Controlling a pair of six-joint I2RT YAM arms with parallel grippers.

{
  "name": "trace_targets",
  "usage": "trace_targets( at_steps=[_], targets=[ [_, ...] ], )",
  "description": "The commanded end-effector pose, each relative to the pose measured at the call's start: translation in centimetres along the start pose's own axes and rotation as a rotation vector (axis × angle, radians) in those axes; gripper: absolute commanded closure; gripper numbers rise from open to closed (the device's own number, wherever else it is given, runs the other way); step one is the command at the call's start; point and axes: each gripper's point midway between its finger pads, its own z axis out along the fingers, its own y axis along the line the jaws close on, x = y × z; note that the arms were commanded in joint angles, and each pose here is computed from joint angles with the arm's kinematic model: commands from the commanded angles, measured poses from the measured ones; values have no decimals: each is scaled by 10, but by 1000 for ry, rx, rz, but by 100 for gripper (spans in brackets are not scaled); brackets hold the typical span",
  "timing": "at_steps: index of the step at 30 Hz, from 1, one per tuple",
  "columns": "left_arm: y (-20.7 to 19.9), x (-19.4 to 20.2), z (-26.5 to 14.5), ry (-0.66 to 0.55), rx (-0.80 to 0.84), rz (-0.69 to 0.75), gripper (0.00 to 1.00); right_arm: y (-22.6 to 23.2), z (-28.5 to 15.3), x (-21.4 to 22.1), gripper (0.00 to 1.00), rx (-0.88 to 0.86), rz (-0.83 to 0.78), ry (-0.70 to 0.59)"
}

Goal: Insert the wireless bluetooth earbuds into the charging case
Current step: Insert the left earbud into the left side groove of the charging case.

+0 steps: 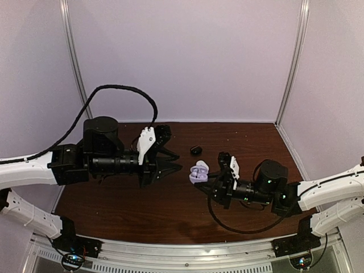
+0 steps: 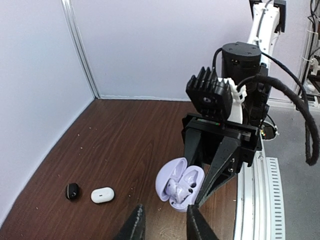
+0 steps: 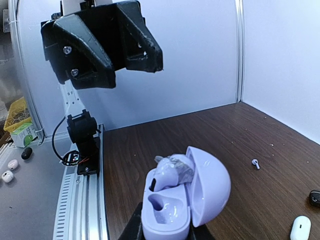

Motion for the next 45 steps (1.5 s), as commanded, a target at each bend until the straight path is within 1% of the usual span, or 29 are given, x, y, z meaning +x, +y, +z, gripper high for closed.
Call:
trace_targets(
  at_steps=[1, 6, 9, 14, 23, 32, 35, 41, 45],
  targets=[
    [-16, 0, -6, -13, 83, 117, 67, 16, -6, -8, 100, -78, -87, -26],
    [-28, 0, -4, -10, 150, 183, 64, 21, -3, -4, 100, -110, -137, 10],
    [-37, 0, -4, -16, 182, 231, 61, 23, -2, -3, 100, -127, -137, 15],
    [-49, 9, 1, 18, 207, 320, 56, 31, -1, -2, 100, -171, -131, 18],
    [-53, 19, 9, 65, 216, 421, 59, 46, 1, 1, 100, -265, -119, 33],
    [-57, 27, 15, 95, 220, 451, 59, 49, 4, 0, 100, -289, -114, 40],
    [-58, 30, 15, 105, 222, 460, 60, 51, 4, -1, 100, -297, -110, 35],
    [-65, 42, 17, 150, 218, 518, 63, 54, 3, -4, 100, -318, -109, 18],
    [-67, 50, 19, 178, 200, 557, 65, 56, 2, -5, 100, -327, -75, 18]
  ],
)
